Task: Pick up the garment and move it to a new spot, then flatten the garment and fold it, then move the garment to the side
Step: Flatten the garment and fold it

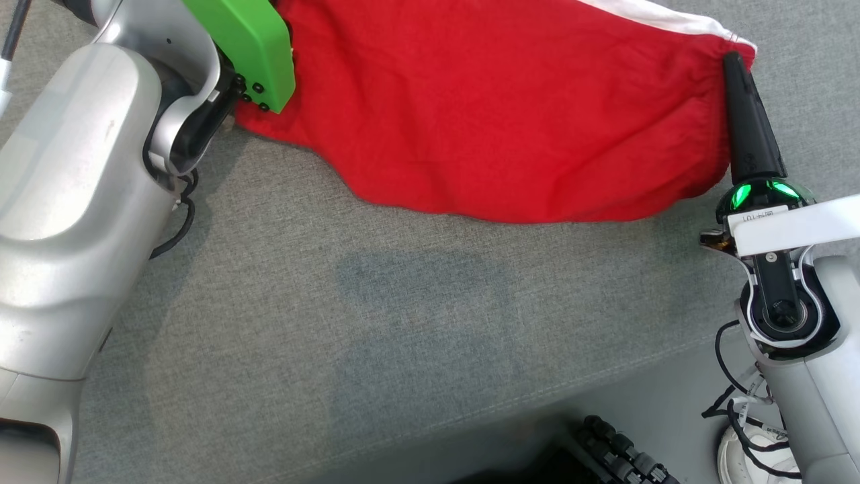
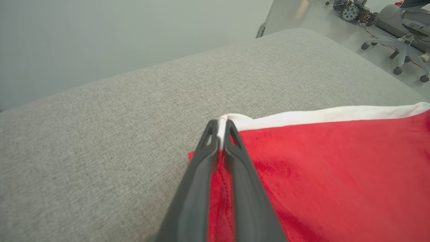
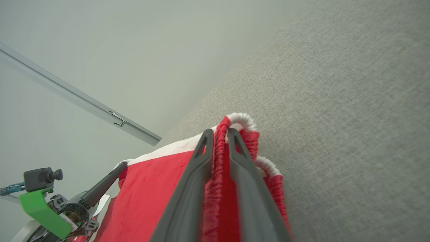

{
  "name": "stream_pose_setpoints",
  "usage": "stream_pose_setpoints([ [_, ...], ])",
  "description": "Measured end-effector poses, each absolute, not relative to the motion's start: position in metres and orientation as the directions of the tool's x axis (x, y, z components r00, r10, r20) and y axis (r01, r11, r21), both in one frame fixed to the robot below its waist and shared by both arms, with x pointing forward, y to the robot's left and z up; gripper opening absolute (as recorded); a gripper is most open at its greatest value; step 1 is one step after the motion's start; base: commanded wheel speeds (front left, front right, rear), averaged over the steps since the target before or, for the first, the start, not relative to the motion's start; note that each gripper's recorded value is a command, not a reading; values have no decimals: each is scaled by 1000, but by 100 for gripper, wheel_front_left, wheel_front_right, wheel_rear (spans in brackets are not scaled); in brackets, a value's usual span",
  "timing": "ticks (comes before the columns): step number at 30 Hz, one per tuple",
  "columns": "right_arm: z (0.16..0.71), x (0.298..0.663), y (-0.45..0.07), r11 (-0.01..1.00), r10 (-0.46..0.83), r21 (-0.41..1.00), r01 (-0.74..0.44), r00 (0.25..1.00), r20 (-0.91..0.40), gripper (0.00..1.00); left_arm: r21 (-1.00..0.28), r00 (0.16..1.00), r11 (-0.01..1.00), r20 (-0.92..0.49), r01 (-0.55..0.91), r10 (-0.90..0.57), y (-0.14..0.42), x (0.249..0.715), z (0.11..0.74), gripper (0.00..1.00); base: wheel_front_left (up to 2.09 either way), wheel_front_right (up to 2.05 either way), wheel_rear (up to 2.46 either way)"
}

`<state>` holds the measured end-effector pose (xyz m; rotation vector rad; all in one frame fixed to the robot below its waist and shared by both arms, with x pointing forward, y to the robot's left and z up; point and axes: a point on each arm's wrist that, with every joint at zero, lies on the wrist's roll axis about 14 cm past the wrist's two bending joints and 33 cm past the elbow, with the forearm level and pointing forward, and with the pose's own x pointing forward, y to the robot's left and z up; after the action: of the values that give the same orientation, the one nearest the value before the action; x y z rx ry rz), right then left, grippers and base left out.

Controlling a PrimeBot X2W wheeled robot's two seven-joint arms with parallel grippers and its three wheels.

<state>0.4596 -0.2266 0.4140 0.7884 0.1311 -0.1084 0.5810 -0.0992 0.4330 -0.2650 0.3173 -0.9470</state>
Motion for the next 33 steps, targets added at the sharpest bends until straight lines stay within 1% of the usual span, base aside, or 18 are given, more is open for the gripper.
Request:
stream_pose_setpoints([
  [7, 421, 456, -229, 711, -52, 689, 141, 988, -148, 100, -340, 558, 575, -157, 744, -815, -97, 579, 438, 100, 0, 0, 0],
  [12, 433, 446, -241, 733, -86, 664, 151, 988, -130, 100, -339, 578, 583, -127, 738, -806, -96, 574, 452, 100, 0, 0, 0],
  [15, 439, 436, -255, 770, -122, 614, 176, 984, -129, 100, -335, 594, 595, -118, 731, -796, -92, 569, 457, 100, 0, 0, 0],
  [18, 450, 430, -270, 834, -147, 520, 183, 983, -110, 100, -329, 620, 615, -105, 717, -778, -84, 564, 461, 100, 0, 0, 0],
  [21, 464, 423, -283, 877, -181, 438, 199, 980, -82, 100, -334, 639, 632, -103, 700, -762, -78, 552, 460, 100, 0, 0, 0],
  [22, 468, 421, -286, 881, -191, 427, 203, 979, -72, 100, -336, 648, 639, -99, 692, -755, -75, 548, 461, 100, 0, 0, 0],
  [27, 482, 409, -281, 863, -211, 462, 206, 977, -40, 100, -342, 704, 681, -73, 648, -706, -59, 531, 467, 100, 0, 0, 0],
  [30, 490, 401, -282, 895, -214, 398, 204, 977, -19, 100, -322, 746, 720, -58, 615, -663, -42, 523, 470, 100, 0, 0, 0],
  [33, 496, 394, -283, 940, -199, 280, 192, 980, -5, 100, -260, 792, 776, -61, 575, -608, -18, 513, 468, 100, 0, 0, 0],
])
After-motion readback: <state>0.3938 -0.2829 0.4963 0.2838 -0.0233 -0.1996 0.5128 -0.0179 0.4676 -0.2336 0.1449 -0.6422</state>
